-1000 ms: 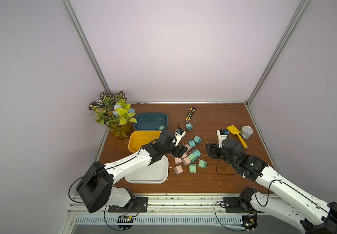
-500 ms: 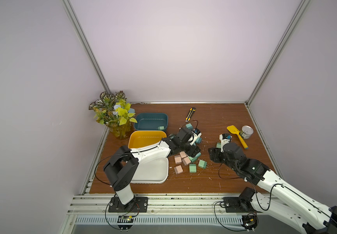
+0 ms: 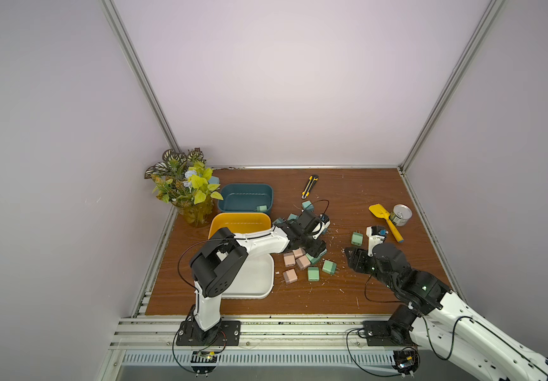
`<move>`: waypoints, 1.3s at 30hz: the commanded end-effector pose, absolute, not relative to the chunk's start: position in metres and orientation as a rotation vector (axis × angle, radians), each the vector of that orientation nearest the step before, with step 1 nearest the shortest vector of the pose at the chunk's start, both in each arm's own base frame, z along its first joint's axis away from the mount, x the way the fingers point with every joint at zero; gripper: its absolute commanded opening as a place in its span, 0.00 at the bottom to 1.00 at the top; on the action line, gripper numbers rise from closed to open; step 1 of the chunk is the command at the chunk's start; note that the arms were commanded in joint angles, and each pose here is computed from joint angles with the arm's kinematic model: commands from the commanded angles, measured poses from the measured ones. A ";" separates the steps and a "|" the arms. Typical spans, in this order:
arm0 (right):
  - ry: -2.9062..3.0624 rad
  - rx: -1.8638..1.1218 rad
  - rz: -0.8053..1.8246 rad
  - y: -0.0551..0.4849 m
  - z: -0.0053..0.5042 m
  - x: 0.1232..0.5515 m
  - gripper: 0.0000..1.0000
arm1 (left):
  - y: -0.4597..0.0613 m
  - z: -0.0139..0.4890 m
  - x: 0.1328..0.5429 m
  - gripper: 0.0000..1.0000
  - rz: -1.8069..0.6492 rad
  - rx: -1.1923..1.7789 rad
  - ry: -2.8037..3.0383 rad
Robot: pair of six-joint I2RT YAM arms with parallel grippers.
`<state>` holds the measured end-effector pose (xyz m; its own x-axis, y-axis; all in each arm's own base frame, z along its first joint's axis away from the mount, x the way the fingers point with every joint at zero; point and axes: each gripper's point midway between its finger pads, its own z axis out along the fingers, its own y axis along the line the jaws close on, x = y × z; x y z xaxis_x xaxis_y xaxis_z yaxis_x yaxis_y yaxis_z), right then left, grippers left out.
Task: Place the plugs by color into the storage box
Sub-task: Pick up the plug from the center of the board.
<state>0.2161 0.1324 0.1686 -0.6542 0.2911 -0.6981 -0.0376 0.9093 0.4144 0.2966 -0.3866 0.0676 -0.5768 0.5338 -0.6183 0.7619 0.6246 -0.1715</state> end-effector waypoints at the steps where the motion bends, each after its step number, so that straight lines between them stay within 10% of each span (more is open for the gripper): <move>1: 2.230 0.199 0.528 0.135 0.168 0.218 0.64 | -0.394 0.063 0.294 0.69 -0.562 1.049 2.331; 28: 2.228 0.145 0.449 0.131 0.161 0.222 0.64 | -0.397 0.034 0.292 0.48 -0.339 1.229 2.286; 39: 2.167 0.080 0.474 0.148 0.204 0.238 0.62 | -0.405 0.129 0.302 0.43 -0.417 1.101 2.114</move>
<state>0.2260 0.1414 0.1620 -0.6782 0.1934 -0.7089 -0.0724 0.9425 0.3263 0.2983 -0.3991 0.0779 -0.4361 0.6422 -0.6304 0.8167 0.5767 0.0225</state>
